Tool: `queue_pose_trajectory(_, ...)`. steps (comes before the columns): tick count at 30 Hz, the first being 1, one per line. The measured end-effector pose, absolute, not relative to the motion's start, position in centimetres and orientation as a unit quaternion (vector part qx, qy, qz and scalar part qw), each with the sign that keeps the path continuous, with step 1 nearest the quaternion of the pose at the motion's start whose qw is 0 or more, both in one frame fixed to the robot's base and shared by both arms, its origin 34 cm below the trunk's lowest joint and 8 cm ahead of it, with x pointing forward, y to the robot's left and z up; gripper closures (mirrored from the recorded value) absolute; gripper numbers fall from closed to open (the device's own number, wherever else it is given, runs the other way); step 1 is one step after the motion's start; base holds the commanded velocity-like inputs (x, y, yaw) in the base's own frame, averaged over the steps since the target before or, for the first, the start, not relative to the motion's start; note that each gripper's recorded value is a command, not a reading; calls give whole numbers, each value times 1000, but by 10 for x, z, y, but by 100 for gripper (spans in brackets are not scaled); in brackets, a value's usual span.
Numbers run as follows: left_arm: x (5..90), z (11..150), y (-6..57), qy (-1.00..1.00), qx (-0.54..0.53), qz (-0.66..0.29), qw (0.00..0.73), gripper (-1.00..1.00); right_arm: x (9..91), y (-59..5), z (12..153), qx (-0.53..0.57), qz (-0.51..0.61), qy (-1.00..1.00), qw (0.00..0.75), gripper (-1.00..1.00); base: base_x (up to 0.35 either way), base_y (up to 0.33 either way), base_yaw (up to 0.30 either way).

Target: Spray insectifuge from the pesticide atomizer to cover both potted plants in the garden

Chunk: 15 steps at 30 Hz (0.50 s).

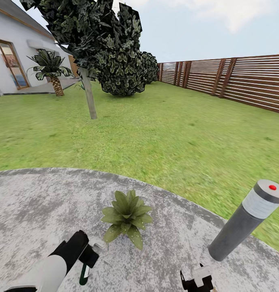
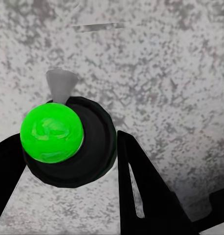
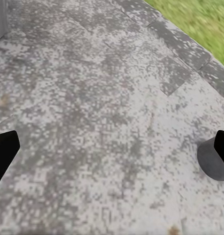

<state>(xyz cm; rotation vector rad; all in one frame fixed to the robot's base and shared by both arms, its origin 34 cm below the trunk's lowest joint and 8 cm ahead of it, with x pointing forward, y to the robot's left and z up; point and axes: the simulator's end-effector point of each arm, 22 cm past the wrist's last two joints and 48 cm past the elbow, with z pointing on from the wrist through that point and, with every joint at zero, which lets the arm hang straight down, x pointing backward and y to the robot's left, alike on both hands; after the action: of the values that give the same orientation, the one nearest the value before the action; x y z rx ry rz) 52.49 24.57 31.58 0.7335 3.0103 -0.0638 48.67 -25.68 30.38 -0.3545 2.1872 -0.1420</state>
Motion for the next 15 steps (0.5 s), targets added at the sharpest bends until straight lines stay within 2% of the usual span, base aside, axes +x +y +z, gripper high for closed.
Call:
queue_pose_trajectory(5,522,315,276,974,227,-5,16,100,487,-256,304,-143,-57,882,445,-100,0,0,0)
queue_pose_trajectory(10,516,311,252,972,233,-21,12,100,487,-256,304,-143,-57,882,445,-100,0,0,0)
queue_pose_trajectory(15,513,310,254,972,235,-21,10,100,487,-256,304,-143,-57,882,445,-100,0,0,0)
